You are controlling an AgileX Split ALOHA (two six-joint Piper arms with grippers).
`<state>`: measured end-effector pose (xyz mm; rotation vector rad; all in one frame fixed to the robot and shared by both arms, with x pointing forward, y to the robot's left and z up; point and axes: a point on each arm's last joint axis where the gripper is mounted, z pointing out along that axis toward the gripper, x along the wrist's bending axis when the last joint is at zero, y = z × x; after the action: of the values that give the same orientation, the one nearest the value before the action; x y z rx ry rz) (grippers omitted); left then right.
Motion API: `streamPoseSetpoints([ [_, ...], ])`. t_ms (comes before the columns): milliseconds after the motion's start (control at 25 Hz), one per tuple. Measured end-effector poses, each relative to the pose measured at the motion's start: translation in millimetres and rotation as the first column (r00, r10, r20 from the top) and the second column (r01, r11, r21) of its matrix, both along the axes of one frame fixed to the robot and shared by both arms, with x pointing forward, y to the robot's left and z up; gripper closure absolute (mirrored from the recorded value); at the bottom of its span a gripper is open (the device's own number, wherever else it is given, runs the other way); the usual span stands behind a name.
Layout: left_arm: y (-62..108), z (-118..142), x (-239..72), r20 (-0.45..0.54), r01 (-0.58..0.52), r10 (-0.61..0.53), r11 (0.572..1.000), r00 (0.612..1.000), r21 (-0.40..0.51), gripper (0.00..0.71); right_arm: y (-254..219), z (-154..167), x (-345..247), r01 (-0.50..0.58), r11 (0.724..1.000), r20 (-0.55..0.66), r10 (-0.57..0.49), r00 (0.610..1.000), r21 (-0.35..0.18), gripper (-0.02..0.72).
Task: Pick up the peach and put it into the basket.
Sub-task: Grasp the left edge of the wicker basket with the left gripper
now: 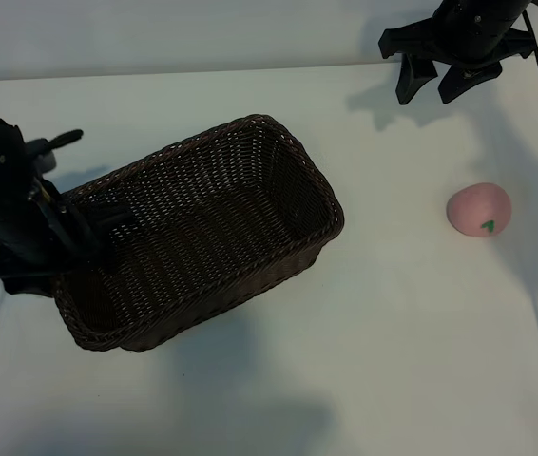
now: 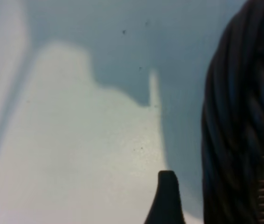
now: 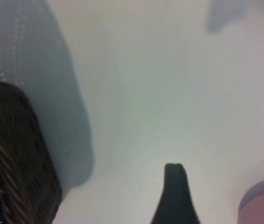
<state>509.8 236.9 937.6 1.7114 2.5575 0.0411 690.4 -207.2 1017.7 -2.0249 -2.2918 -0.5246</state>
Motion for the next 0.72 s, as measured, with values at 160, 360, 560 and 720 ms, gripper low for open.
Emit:
streamPoseSetpoints([
  [160, -1.8, -12, 3, -0.012, 0.001, -0.001, 1.0, 1.0, -0.018, 0.112, 0, 0, 0, -0.001, 1.0, 0.0, 0.001, 1.0, 0.0, 0.178],
  [360, -2.2, -20, 4, -0.026, -0.001, 0.0, 1.0, 1.0, -0.016, 0.193, 0, 0, 0, -0.001, 1.0, 0.0, 0.001, 1.0, 0.0, 0.178],
  [560, -3.0, -20, 6, -0.006, -0.014, 0.014, 0.999, 1.0, -0.028, 0.426, 0, 0, 0, -0.001, 1.0, 0.0, 0.001, 1.0, 0.0, 0.178],
  [720, -3.3, -20, 7, -0.004, -0.013, 0.013, 0.999, 1.0, -0.031, 0.427, 0, 0, 0, -0.001, 1.0, 0.0, 0.001, 1.0, 0.0, 0.178],
])
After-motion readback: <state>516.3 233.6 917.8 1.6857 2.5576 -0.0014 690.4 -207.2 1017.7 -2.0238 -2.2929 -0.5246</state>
